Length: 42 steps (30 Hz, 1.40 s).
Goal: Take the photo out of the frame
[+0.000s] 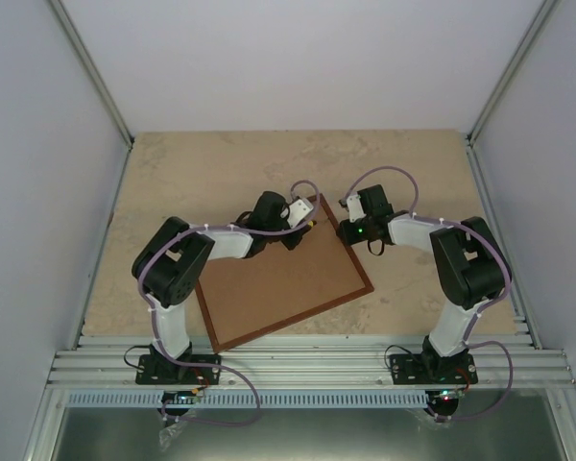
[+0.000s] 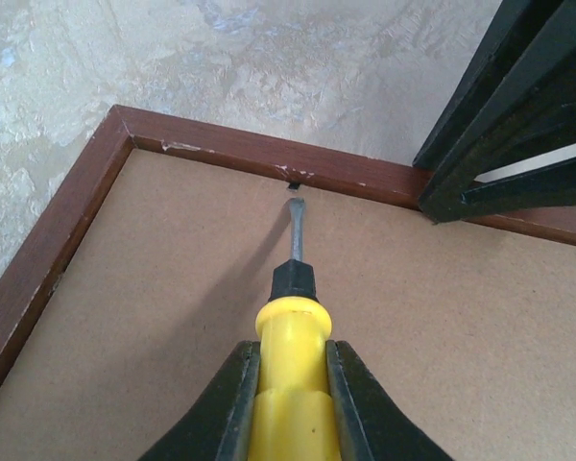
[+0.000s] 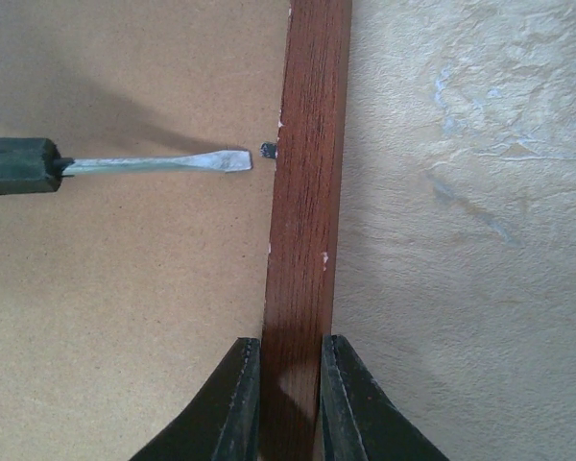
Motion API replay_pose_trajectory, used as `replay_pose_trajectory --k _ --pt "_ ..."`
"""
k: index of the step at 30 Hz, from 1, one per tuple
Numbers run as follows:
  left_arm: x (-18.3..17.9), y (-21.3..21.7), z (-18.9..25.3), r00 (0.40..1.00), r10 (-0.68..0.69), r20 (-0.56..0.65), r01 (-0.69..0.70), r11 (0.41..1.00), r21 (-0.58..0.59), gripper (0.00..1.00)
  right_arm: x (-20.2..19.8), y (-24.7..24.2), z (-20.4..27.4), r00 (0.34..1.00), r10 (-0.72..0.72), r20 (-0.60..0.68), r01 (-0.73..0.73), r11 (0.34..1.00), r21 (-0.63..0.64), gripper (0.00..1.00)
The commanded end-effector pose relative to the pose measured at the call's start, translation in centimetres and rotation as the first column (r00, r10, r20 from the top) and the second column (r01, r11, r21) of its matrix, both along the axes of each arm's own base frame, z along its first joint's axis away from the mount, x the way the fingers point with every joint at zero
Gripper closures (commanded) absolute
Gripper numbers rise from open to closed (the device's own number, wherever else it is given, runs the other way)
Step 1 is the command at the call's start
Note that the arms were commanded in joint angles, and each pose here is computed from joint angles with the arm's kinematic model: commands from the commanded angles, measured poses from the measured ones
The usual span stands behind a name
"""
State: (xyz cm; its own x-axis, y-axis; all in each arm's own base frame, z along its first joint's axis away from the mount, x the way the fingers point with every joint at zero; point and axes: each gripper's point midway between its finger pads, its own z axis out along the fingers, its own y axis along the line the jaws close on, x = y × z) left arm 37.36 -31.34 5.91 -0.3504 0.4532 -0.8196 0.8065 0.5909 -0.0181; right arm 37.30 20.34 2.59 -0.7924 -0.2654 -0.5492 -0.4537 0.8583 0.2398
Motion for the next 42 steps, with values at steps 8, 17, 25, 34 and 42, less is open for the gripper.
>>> replay_pose_trajectory --k 8,17,25,34,42 --pt "0.2 -0.8 -1.9 1.0 -0.02 -0.011 0.021 0.997 0.077 1.0 -0.5 0.5 -0.6 0.999 0.044 -0.016 -0.044 0.999 0.027 0.93" --pt "1.7 -1.2 -0.7 0.999 0.012 0.036 -0.014 0.998 0.057 1.0 -1.0 1.7 -0.6 0.996 0.089 -0.012 -0.089 0.996 0.026 0.93" --pt "2.3 -3.5 -0.2 0.998 -0.044 0.042 0.043 0.999 0.023 1.0 -1.6 3.0 -0.7 0.991 0.135 -0.02 -0.134 0.99 0.049 0.94" --pt "4.4 -5.0 3.0 0.995 -0.051 0.081 0.049 0.998 0.029 1.0 -2.7 5.2 -0.5 0.975 0.222 -0.017 -0.22 0.973 0.07 0.94" --pt "6.3 -6.1 4.2 0.993 -0.076 0.094 0.069 0.995 0.076 1.0 -3.1 6.0 -0.2 0.968 0.253 -0.012 -0.25 0.963 0.098 0.94"
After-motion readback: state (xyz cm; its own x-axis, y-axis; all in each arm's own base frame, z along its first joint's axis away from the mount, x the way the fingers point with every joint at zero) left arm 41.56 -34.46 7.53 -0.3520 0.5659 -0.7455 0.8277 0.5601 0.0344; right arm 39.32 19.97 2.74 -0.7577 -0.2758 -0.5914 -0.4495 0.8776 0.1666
